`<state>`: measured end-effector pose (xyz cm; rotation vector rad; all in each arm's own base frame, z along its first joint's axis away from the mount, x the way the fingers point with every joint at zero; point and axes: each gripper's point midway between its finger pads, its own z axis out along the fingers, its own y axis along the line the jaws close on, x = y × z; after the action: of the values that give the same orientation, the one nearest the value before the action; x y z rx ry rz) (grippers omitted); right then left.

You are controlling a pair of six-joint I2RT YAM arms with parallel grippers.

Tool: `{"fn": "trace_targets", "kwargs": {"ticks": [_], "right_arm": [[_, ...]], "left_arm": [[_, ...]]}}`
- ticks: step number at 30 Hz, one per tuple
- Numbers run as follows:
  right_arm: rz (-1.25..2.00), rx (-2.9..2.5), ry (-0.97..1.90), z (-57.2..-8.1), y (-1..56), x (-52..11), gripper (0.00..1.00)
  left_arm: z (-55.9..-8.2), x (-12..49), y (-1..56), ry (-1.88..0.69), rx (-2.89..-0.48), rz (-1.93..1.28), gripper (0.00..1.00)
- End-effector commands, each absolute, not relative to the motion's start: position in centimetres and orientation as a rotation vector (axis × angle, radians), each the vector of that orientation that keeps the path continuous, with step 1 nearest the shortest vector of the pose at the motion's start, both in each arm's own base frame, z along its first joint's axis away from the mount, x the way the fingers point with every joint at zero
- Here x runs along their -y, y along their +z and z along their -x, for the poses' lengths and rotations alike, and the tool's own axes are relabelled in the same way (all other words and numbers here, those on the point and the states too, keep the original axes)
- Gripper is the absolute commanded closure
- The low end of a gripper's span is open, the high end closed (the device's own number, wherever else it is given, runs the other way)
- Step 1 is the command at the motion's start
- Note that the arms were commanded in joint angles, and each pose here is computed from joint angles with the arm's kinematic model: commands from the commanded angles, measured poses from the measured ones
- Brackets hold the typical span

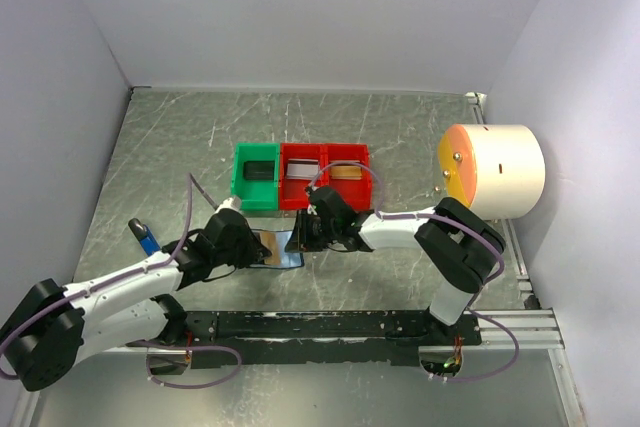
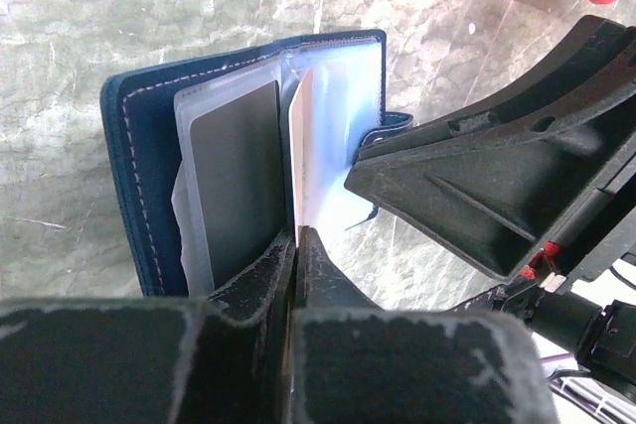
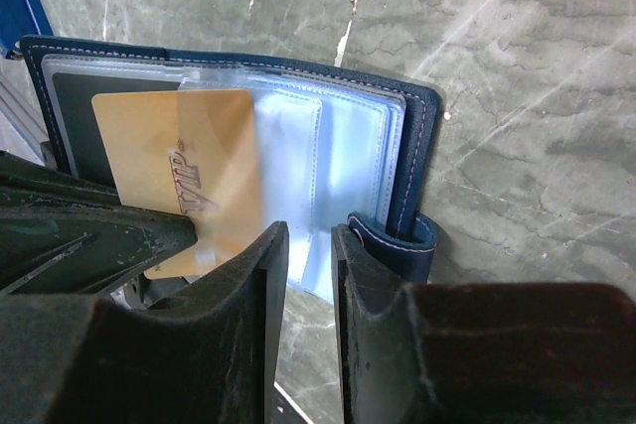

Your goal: Take the credit cards out of the card holder

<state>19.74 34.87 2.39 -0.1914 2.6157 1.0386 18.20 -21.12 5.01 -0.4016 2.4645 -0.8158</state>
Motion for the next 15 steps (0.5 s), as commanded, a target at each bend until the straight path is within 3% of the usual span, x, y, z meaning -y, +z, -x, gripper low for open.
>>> {"fn": "trace_targets", "kwargs": {"ticks": [1, 5, 15], "right_arm": [[0.193, -2.746, 0.794, -18.7, -1.4, -31.2, 0.75], [0.195, -2.735, 0.816, -18.8, -0.8, -31.4, 0.74], [0.315, -2.554, 1.087, -19.9, 5.8, -35.8, 0.73]], "left_arm": [[-18.8, 20.7, 5.3, -0.76, -2.459, 0.386, 0.89], [-18.9, 21.3, 5.5, -0.795, -2.449, 0.357, 0.8], [-18.4, 22.3, 4.6, -0.872, -2.468, 0.363, 0.76]]}}
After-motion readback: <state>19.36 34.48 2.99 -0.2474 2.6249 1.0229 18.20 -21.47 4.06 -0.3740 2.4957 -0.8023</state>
